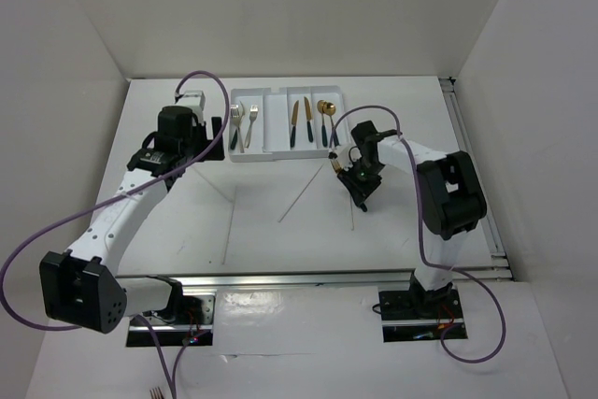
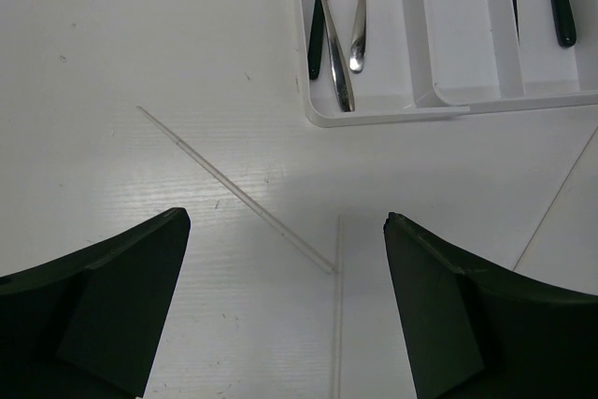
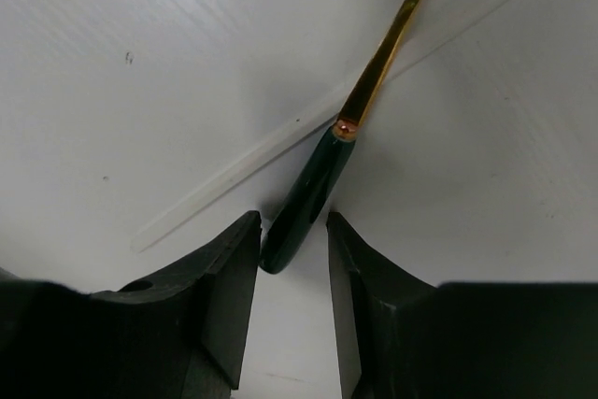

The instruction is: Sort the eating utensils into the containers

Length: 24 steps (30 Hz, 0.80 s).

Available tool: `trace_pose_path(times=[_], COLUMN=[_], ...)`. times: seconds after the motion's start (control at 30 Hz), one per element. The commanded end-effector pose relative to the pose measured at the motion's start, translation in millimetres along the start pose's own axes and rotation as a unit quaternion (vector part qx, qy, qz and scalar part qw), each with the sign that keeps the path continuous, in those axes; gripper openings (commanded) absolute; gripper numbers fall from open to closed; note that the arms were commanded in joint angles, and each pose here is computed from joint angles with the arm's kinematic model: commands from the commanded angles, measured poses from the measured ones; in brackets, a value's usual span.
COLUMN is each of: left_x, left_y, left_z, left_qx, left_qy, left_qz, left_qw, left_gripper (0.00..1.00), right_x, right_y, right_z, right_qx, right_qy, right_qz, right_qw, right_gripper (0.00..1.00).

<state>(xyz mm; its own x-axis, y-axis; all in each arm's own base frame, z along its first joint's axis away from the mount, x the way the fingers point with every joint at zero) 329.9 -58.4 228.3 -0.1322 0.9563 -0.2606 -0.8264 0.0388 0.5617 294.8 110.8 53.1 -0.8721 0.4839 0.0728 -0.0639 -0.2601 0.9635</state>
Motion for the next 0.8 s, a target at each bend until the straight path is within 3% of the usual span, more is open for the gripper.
trace_pose_path(times=[0.0, 0.1, 0.13, 0.17, 0.33, 0.47, 0.6, 0.7, 0.77], left_x=[-6, -5, -5, -4, -5, -3, 3, 10, 13], left_y=[1, -5, -5, -7, -9, -9, -4, 0, 3], left_z=[15, 11, 11, 9, 13, 10, 7, 23, 33], left_qx=[-0.024, -0.015, -0.015, -0.011, -0.018, -0.019, -0.031, -0.070, -0.086], left_qy=[0.007, 0.006, 0.006, 0.000, 0.001, 0.001, 0.013, 0.019, 0.015], left_qz=[-0.004, 0.000, 0.000, 0.002, 0.004, 0.004, 0.017, 0.050, 0.065], left_qw=[1.000, 1.000, 1.000, 1.000, 1.000, 1.000, 0.999, 0.996, 0.994], left_gripper=[1.00, 1.00, 1.00, 1.00, 1.00, 1.00, 1.00, 1.00, 1.00], right_x=[-10, -13, -15, -16, -21, -32, -22, -8, 2], right_y=[-10, -20, -26, -28, -21, 27, 91, 141, 157], right_z=[-1, -3, -6, -9, -11, -4, 24, 54, 73], right_qx=[0.005, 0.014, 0.022, 0.031, 0.026, -0.036, -0.171, -0.294, -0.340], right_qy=[-0.008, -0.009, -0.011, -0.012, -0.023, -0.042, 0.014, 0.116, 0.151], right_qz=[-0.023, -0.024, -0.024, -0.027, -0.039, -0.092, -0.115, -0.150, -0.163], right_qw=[1.000, 1.000, 0.999, 0.999, 0.999, 0.994, 0.978, 0.937, 0.914], right_gripper=[0.43, 0.38, 0.15, 0.00, 0.00, 0.00, 0.00, 0.00, 0.00])
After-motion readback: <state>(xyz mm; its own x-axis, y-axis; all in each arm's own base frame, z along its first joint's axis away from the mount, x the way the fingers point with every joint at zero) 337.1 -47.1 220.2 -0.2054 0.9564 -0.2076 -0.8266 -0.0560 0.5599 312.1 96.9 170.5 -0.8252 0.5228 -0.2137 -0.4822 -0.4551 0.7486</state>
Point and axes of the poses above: each gripper's point midway between its finger pads, its own y axis back along the fingers, its own x axis along the line the jaws close on, z = x × y, the point moved 4 cm from there along y, back along the fingers, and after that the axes turned 14 degrees about y, right-handed, at the moved point
